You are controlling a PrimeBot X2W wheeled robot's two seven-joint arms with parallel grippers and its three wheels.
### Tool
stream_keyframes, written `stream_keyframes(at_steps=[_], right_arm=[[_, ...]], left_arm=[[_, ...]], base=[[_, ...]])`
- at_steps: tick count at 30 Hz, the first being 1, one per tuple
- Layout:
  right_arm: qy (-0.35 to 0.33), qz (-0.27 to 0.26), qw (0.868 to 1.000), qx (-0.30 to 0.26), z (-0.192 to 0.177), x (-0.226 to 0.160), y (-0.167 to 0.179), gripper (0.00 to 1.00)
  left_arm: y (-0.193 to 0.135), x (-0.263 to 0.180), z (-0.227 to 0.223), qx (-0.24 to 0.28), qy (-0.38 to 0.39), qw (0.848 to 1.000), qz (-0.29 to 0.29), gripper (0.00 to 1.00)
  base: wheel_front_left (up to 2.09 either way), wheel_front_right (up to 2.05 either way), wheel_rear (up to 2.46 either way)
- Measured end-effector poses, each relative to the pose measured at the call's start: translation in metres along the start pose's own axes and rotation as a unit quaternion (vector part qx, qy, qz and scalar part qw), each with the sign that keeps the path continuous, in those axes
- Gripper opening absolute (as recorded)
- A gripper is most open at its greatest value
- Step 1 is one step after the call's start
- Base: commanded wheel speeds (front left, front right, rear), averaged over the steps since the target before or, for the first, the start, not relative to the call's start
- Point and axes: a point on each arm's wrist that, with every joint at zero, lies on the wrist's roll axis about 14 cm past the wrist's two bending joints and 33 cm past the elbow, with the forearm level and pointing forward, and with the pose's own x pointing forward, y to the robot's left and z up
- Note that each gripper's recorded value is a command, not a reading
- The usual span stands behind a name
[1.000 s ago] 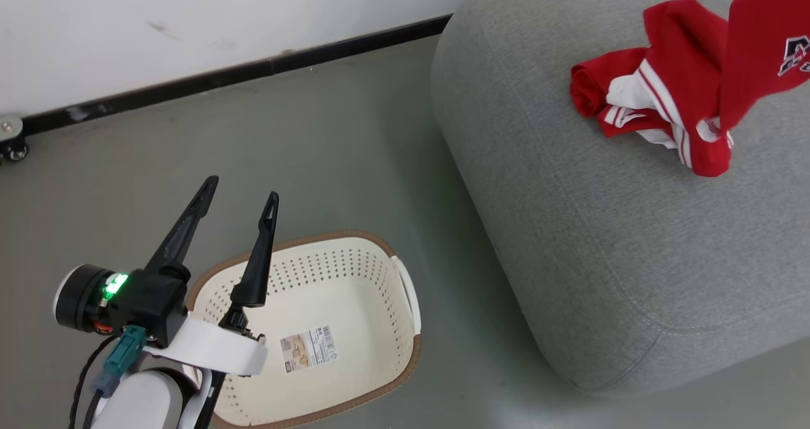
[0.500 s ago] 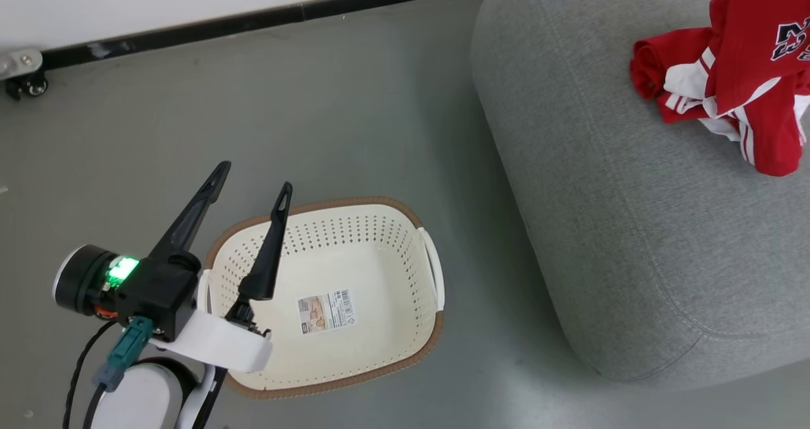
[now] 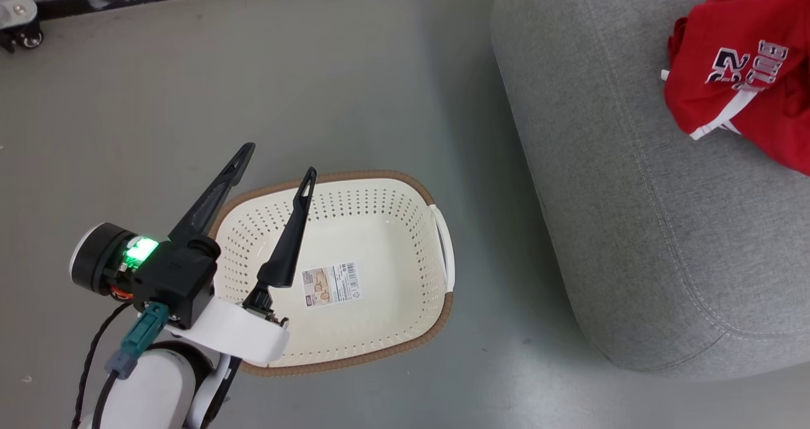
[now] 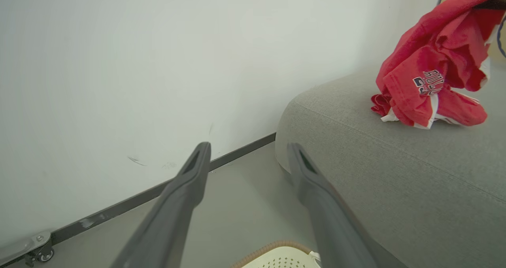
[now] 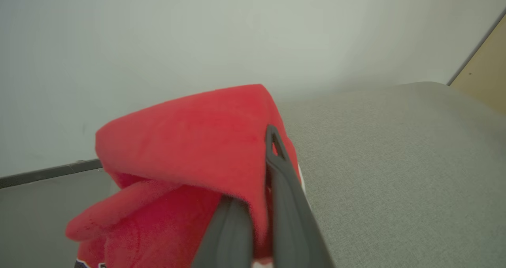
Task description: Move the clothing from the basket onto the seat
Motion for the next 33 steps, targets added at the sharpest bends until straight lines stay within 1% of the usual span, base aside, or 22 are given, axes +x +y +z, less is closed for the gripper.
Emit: stream_keyframes(at_steps=[5,11,14,18,23,24,26,27,29,30,31,32,33], right_arm=[[0.044,-0.005,0.999,0.005,-0.039,-0.001,0.002,0.0],[0.071,-0.005,0.997,0.012,-0.065,-0.003,0.006,0.0],[0.091,-0.011,0.996,0.012,-0.081,-0.01,0.002,0.0],[0.1,-0.017,0.994,0.026,-0.088,-0.015,-0.003,0.0],[0.116,-0.024,0.993,0.028,-0.102,-0.025,-0.01,0.0],[0.118,-0.026,0.992,0.031,-0.103,-0.027,-0.012,0.05],[0.113,-0.027,0.993,0.034,-0.101,-0.028,-0.013,0.23],[0.113,-0.027,0.993,0.034,-0.101,-0.028,-0.013,0.36],[0.11,-0.027,0.993,0.036,-0.099,-0.03,-0.013,0.55],[0.109,-0.026,0.993,0.036,-0.099,-0.03,-0.013,0.76],[0.105,-0.025,0.993,0.037,-0.097,-0.031,-0.013,0.96],[0.101,-0.024,0.994,0.037,-0.096,-0.031,-0.012,1.0],[0.099,-0.022,0.994,0.037,-0.095,-0.031,-0.011,1.0]], left_arm=[[0.002,0.005,-0.004,-0.003,0.001,1.0,0.001,1.0],[0.003,0.006,-0.01,-0.004,0.007,1.0,0.001,1.0],[0.002,0.006,-0.01,-0.005,0.006,1.0,0.001,1.0],[0.0,0.006,-0.008,-0.006,0.002,1.0,0.001,1.0],[-0.002,0.007,-0.006,-0.007,-0.003,1.0,0.0,1.0],[-0.003,0.007,-0.006,-0.008,-0.003,1.0,0.0,1.0],[-0.004,0.007,-0.006,-0.01,-0.003,1.0,-0.001,1.0],[-0.004,0.007,-0.006,-0.01,-0.003,1.0,-0.001,1.0],[-0.006,0.008,-0.005,-0.012,-0.006,1.0,-0.002,1.0],[-0.007,0.008,-0.005,-0.013,-0.006,1.0,-0.002,1.0],[-0.008,0.008,-0.004,-0.014,-0.007,1.0,-0.003,1.0],[-0.009,0.008,-0.004,-0.015,-0.007,1.0,-0.004,1.0],[-0.01,0.009,-0.003,-0.015,-0.009,1.0,-0.005,1.0]], base=[[0.0,0.0,0.0],[0.0,0.0,0.0],[0.0,0.0,0.0],[0.0,0.0,0.0],[0.0,0.0,0.0],[0.0,0.0,0.0],[0.0,0.0,0.0],[0.0,0.0,0.0],[0.0,0.0,0.0],[0.0,0.0,0.0],[0.0,0.0,0.0],[0.0,0.0,0.0],[0.0,0.0,0.0]])
